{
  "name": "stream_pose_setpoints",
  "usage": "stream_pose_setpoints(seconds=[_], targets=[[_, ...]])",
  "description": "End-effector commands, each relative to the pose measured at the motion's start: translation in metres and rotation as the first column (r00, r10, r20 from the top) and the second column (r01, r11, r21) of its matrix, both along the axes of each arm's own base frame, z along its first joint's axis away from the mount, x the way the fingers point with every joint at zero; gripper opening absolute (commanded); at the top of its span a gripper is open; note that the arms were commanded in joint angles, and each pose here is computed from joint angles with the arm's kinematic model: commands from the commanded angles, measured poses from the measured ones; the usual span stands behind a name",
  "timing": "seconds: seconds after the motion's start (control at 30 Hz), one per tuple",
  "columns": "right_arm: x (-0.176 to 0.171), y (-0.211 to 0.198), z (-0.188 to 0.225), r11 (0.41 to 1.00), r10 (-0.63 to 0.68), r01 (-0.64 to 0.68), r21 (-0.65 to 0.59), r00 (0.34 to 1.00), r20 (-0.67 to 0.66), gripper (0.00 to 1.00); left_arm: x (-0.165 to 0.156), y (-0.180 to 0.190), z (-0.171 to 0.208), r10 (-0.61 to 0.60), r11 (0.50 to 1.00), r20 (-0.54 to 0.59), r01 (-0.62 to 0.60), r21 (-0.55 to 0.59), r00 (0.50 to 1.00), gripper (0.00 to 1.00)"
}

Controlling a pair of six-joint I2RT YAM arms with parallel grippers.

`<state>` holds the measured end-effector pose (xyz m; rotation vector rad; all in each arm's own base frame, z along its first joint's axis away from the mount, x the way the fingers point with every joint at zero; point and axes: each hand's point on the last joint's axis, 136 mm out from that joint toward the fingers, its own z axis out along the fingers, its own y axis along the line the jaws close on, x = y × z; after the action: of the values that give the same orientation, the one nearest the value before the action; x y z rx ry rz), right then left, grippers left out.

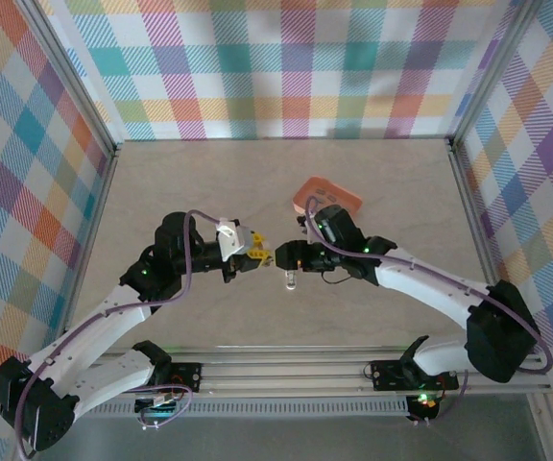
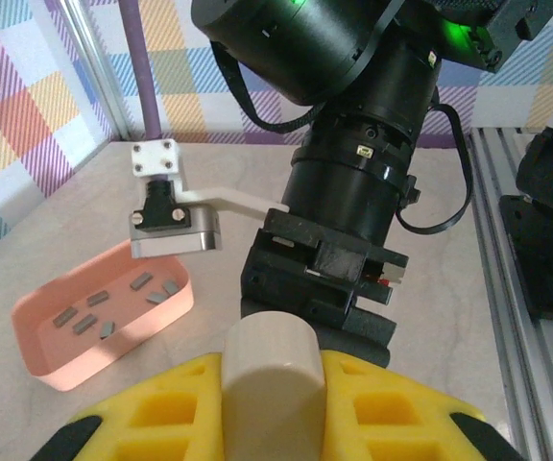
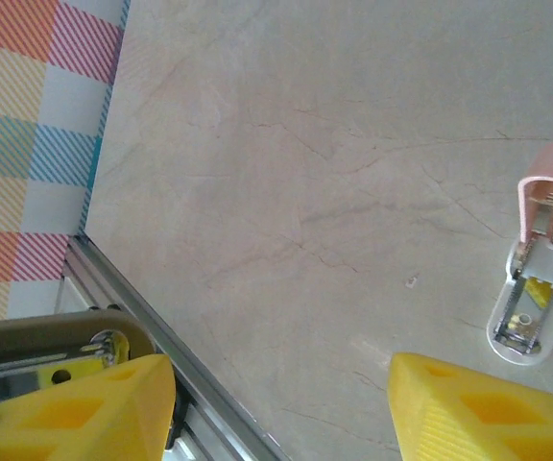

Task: Load the staples into the stapler

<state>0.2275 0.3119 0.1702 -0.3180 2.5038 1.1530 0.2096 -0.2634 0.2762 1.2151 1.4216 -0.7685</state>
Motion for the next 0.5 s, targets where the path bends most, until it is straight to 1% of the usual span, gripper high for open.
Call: stream_pose_setpoints(seconds=[0.0,0.1,0.23,0.3,0.47], targets=[[-0.013,0.002,0.024,0.996,0.076,-0.079,0.037,0.993,0.092,0.62,0.001,0.0,0.012,0.012,1.0,0.048,-0.012,-0.018,0.999,0.0],[-0.014,-0.006,0.026,0.998,0.068,-0.069,0.004,0.992,0.108,0.64,0.0,0.0,0.01,0.014,1.0,0.04,-0.013,-0.018,0.999,0.0],[-0.017,-0.011,0.03,0.996,0.09,-0.089,-0.01,0.985,0.146,0.65,0.002,-0.001,0.008,0.021,1.0,0.035,-0.02,-0.023,0.999,0.0],[-0.015,-0.017,0.034,0.997,0.071,-0.067,-0.028,0.982,0.175,0.65,0.002,-0.001,0.007,0.017,1.0,0.029,-0.017,-0.023,0.999,0.0],[-0.011,-0.027,0.051,0.996,0.08,-0.065,-0.059,0.949,0.305,0.67,0.001,-0.004,0.0,0.0,1.0,0.007,0.0,-0.007,1.0,0.0]])
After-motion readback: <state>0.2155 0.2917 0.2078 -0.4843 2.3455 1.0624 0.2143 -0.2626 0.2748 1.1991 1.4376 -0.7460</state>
